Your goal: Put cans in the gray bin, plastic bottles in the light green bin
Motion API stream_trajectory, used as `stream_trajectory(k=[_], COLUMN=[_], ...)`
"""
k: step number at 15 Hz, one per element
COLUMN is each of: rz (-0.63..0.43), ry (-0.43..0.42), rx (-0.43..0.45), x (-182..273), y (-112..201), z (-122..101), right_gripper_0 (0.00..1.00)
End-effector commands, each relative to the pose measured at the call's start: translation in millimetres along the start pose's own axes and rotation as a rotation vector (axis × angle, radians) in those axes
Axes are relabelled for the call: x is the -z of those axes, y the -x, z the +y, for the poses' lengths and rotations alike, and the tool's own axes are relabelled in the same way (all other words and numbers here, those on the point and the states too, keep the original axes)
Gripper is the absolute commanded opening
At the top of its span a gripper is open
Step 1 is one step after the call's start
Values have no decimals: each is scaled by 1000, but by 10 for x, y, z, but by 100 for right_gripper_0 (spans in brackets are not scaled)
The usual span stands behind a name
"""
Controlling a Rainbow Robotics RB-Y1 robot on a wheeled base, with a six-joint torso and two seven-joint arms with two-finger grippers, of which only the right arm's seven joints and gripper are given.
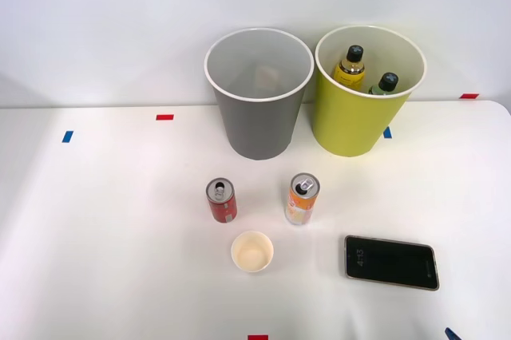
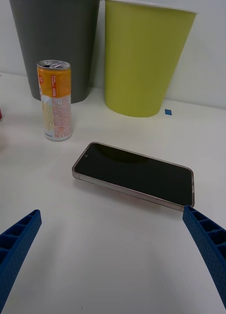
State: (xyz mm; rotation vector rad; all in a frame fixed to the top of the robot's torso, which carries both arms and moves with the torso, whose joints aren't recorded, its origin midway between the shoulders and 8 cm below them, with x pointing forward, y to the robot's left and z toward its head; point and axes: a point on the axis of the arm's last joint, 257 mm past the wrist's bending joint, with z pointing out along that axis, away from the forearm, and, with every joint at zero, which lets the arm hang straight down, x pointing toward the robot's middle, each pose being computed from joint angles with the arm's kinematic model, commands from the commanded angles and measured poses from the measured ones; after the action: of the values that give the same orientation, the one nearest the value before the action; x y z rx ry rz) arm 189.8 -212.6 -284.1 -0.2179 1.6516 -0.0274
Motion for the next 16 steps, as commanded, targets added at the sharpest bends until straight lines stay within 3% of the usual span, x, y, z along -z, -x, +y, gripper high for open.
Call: stream_trajectory(k=[1,16], rz=[0,0], ry=[0,0], rx=[0,0], x=[0,0], y=[0,0], z=[0,0], right_gripper_0=[100,100])
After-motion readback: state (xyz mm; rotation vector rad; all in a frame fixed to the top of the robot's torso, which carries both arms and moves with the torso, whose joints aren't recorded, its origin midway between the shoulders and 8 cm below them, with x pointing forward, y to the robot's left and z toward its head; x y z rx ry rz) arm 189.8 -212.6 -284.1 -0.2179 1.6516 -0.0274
